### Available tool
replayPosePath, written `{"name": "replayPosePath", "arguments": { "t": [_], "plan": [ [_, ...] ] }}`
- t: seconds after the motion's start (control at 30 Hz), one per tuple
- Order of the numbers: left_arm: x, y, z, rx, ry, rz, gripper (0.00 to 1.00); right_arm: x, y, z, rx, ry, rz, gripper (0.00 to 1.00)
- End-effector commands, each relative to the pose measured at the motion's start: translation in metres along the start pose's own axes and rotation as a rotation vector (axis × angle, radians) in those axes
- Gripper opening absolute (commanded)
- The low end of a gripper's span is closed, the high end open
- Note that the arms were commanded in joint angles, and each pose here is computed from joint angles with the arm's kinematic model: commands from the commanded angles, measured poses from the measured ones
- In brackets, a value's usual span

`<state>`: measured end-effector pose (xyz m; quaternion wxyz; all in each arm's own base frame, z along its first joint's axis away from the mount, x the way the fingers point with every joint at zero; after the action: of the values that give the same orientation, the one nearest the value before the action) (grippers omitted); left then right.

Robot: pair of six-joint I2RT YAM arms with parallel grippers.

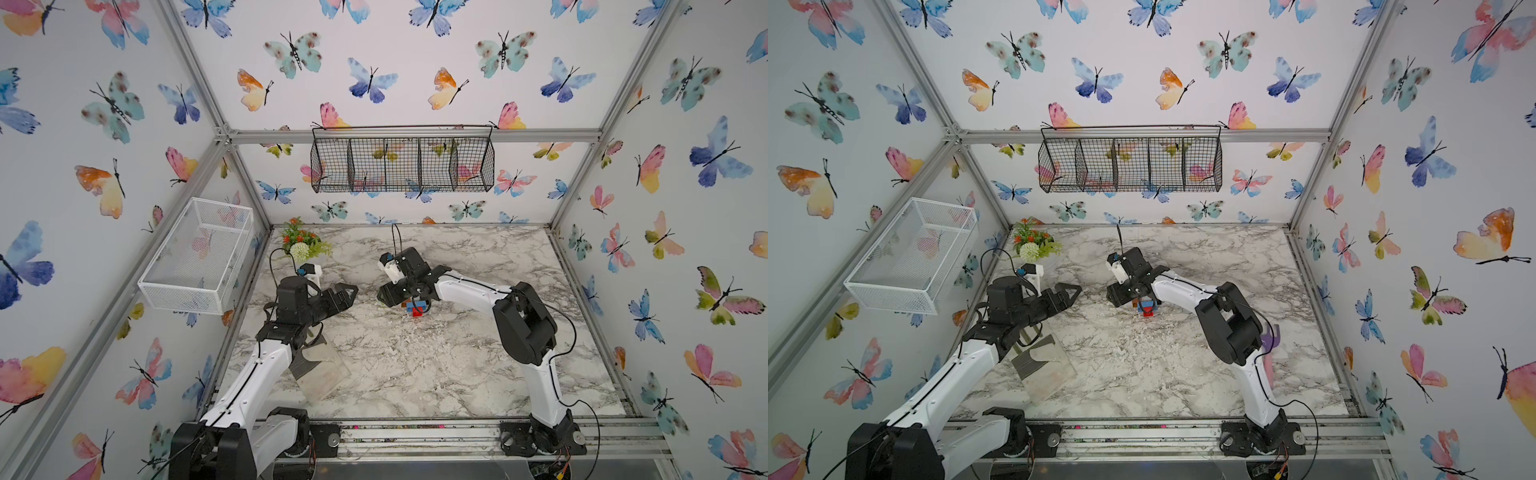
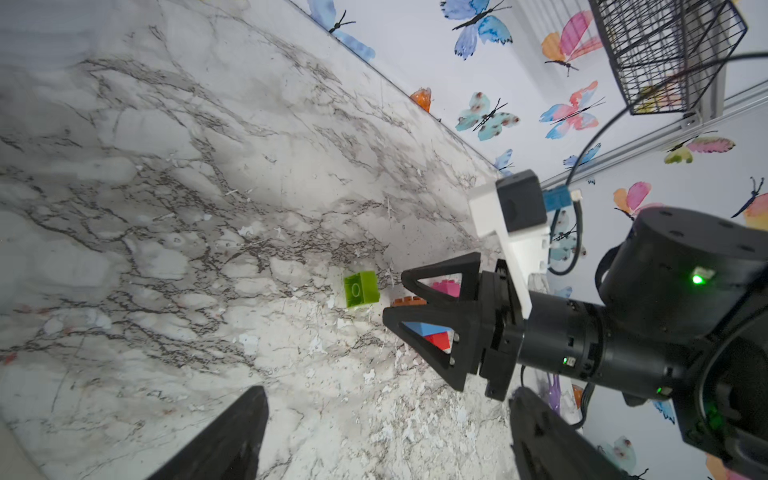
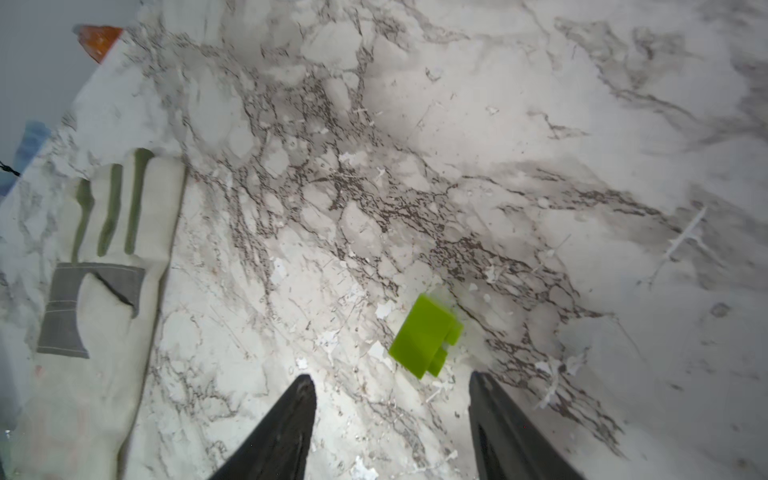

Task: Assemble the letter v with lego
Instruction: Pick up the lego brick from the center of the board.

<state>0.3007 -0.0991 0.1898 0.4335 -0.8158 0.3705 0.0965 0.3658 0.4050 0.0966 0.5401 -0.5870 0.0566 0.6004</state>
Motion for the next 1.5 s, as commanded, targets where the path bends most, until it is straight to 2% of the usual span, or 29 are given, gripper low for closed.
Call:
{"name": "replayPosePath", "arguments": {
  "t": [0.0,0.13,0.23,0.43,0.53,0.67,0.8,0.93,1.07,1.13,1.33,1.47],
  "plan": [
    [-0.002,0.008,0.013,0.049,-0.052,0.052,0.92,0.007,0.009,-0.008,-0.024,0.066,0.108,0.63],
    [-0.006,0.005,0.024,0.036,-0.081,0.061,0.92,0.023,0.013,-0.007,-0.042,0.084,0.163,0.62],
    [-0.007,0.005,0.029,0.026,-0.086,0.059,0.92,0.031,0.013,-0.008,-0.046,0.095,0.18,0.58],
    [-0.006,0.009,0.034,0.018,-0.09,0.071,0.92,0.043,0.009,-0.013,-0.057,0.132,0.192,0.44],
    [-0.008,0.01,0.043,0.006,-0.148,0.077,0.92,0.047,0.009,-0.015,-0.069,0.139,0.201,0.33],
    [-0.009,0.01,0.046,0.001,-0.155,0.079,0.92,0.047,0.005,-0.014,-0.095,0.133,0.198,0.23],
    [-0.007,0.011,0.046,-0.005,-0.15,0.088,0.92,0.041,-0.004,-0.013,-0.186,0.116,0.179,0.15],
    [-0.007,0.012,0.045,-0.008,-0.145,0.09,0.92,0.03,-0.01,-0.011,-0.341,0.064,0.17,0.09],
    [-0.008,0.011,0.045,-0.01,-0.145,0.086,0.92,0.018,-0.005,-0.008,-0.54,-0.027,0.158,0.08],
    [-0.008,0.011,0.044,-0.012,-0.145,0.089,0.92,0.013,-0.005,-0.015,-0.602,-0.027,0.151,0.07],
    [-0.008,0.013,0.045,-0.021,-0.147,0.091,0.92,0.003,-0.014,-0.042,-0.617,-0.097,0.146,0.05],
    [-0.007,0.013,0.046,-0.027,-0.147,0.093,0.92,0.004,-0.004,-0.05,-0.657,-0.13,0.161,0.03]
  ]
}}
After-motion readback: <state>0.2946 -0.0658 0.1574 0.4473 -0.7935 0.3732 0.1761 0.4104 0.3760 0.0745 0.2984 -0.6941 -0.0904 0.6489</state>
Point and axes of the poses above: each gripper's point midway between its finger pads, its own x axis out along the fingers, its own z axis along the line the jaws close on, y = z × x, the point moved 3 cm from there along -x, back along the fingers, and after that the axes turned 5 degrees about x, right-handed, at the moved point
